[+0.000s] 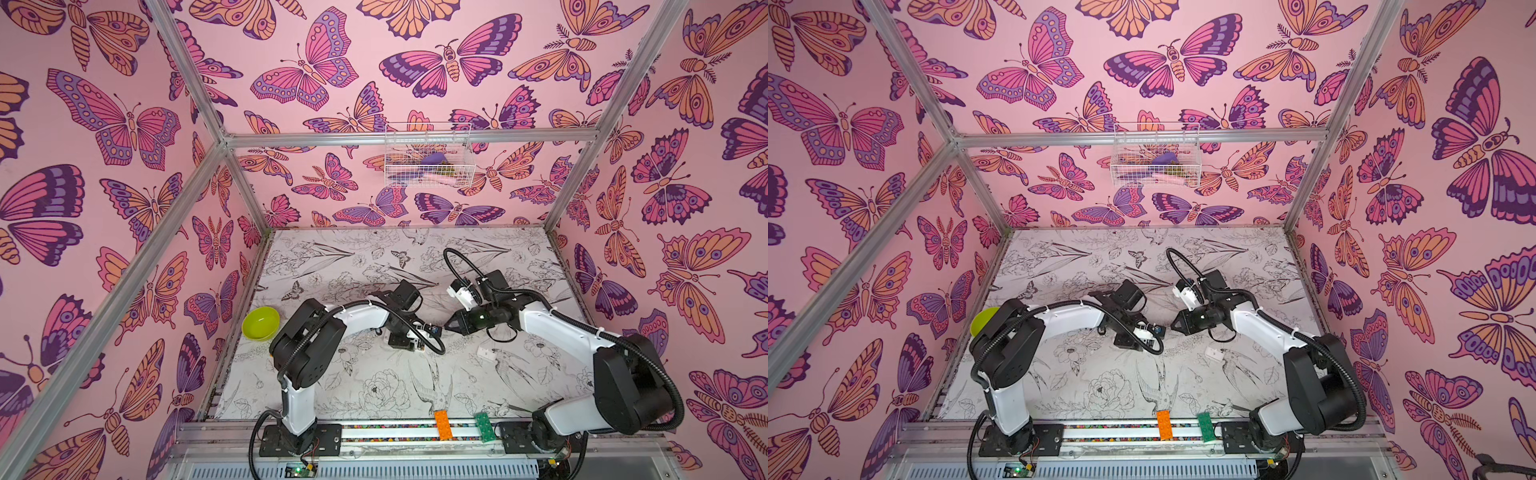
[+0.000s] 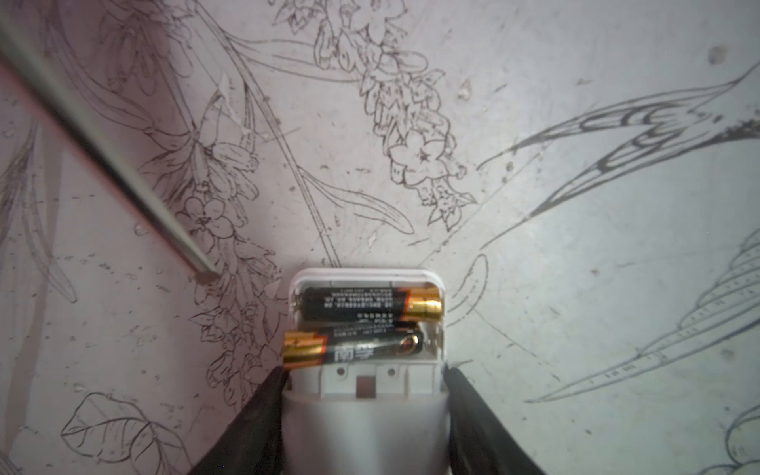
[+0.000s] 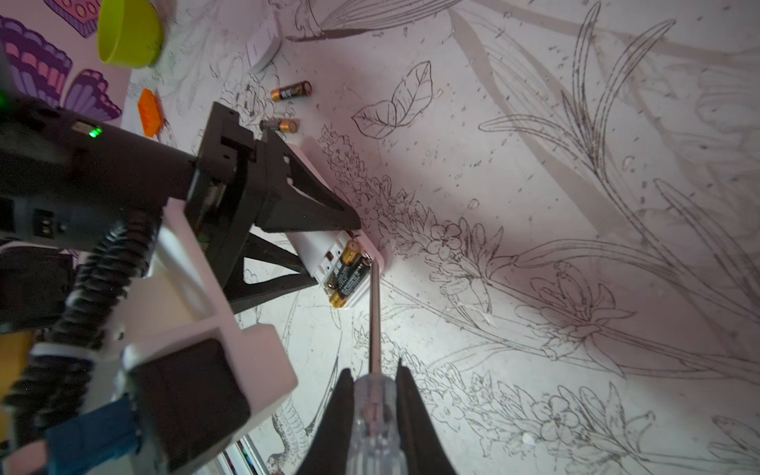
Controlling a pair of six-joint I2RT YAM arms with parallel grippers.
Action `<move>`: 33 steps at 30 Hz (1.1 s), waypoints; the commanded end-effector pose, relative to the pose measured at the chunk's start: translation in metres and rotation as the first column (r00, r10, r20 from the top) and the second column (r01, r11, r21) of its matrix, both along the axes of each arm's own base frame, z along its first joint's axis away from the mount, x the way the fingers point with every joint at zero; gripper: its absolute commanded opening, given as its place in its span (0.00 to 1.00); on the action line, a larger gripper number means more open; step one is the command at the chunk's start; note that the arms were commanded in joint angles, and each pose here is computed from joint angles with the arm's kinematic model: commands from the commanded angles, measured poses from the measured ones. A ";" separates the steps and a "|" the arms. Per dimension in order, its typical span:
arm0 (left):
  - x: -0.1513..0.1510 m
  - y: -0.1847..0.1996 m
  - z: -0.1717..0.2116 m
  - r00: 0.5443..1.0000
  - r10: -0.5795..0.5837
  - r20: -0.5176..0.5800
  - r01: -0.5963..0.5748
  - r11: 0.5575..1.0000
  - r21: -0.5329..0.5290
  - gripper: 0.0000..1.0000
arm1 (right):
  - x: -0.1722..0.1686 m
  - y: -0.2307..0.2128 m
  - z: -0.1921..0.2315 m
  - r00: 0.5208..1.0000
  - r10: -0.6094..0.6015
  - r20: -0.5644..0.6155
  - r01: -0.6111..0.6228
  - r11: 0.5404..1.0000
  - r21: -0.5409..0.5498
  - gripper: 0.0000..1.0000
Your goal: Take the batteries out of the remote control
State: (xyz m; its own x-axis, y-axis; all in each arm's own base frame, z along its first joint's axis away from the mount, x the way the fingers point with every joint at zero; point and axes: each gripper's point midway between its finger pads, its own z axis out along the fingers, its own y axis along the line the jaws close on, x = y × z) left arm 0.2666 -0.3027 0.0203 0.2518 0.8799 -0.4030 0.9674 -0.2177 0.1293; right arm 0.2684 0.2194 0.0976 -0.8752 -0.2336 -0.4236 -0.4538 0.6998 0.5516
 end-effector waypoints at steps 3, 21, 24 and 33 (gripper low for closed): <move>0.000 0.021 -0.031 0.998 0.053 -0.026 -0.050 0.993 0.111 0.41 | 0.006 0.016 0.015 0.997 -0.071 -0.011 0.072 0.990 0.124 0.00; 0.030 0.019 -0.028 0.990 0.077 0.115 -0.091 0.988 0.123 0.28 | 0.052 0.037 -0.019 0.993 -0.090 -0.070 0.098 0.989 0.114 0.00; 0.031 0.020 -0.027 0.990 0.079 0.114 -0.092 0.989 0.117 0.28 | 0.049 0.043 -0.014 0.996 -0.055 -0.075 0.067 0.985 0.159 0.00; 0.028 0.022 -0.031 0.992 0.082 0.100 -0.094 0.988 0.122 0.28 | 0.052 0.029 -0.014 0.993 -0.106 -0.057 0.113 0.983 0.147 0.00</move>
State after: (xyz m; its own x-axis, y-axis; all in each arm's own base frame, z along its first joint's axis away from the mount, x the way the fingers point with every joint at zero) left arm 0.3180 -0.2914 0.0247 0.1889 0.9284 -0.3200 0.9529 -0.0946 0.2882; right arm 0.3187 0.2469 0.0775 -0.9234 -0.0824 -0.3749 -0.3297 0.6705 0.6646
